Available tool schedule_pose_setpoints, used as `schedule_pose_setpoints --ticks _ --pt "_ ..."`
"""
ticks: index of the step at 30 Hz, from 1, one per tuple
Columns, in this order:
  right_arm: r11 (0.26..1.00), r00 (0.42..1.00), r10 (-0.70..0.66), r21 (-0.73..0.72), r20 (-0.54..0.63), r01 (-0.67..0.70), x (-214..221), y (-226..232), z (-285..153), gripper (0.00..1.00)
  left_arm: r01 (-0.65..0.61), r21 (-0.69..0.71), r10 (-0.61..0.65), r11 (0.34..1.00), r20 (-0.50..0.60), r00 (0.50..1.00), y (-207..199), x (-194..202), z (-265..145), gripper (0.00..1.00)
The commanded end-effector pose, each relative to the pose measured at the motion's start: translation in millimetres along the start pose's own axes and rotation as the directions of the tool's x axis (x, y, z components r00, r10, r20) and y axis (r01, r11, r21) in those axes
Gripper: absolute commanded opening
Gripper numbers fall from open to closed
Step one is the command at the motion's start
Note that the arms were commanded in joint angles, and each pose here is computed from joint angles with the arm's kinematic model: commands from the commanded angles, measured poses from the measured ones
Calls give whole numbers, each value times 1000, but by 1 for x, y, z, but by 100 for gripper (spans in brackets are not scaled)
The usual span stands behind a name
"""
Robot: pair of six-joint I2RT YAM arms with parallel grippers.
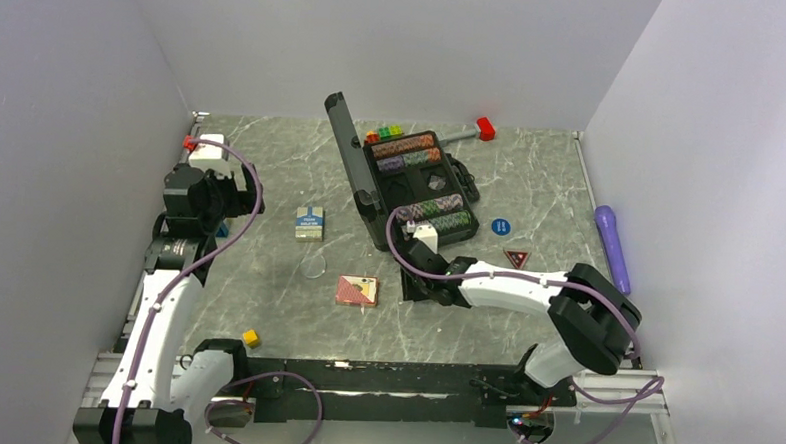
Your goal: Pack up texas hold em set
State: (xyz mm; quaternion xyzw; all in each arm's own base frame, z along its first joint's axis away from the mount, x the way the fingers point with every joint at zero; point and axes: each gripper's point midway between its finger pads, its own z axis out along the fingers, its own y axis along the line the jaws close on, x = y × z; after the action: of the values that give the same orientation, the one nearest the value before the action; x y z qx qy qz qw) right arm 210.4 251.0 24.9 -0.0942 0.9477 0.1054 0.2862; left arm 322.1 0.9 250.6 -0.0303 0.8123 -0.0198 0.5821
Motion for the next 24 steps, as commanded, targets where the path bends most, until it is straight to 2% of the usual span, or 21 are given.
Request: schedule_pose_setpoints --ticks 1,12,24 --pt "999 999 16 36 36 -17 -14 3 -1 39 -1 -10 1 1000 67 998 2 -15 -8 99" --pt "997 1000 11 75 -7 -10 -3 -1 6 36 0 -9 0 1000 81 997 1 -19 -11 99" --pt "994 1000 27 109 -11 -25 0 -7 9 25 3 -39 0 999 90 996 7 -20 -13 99"
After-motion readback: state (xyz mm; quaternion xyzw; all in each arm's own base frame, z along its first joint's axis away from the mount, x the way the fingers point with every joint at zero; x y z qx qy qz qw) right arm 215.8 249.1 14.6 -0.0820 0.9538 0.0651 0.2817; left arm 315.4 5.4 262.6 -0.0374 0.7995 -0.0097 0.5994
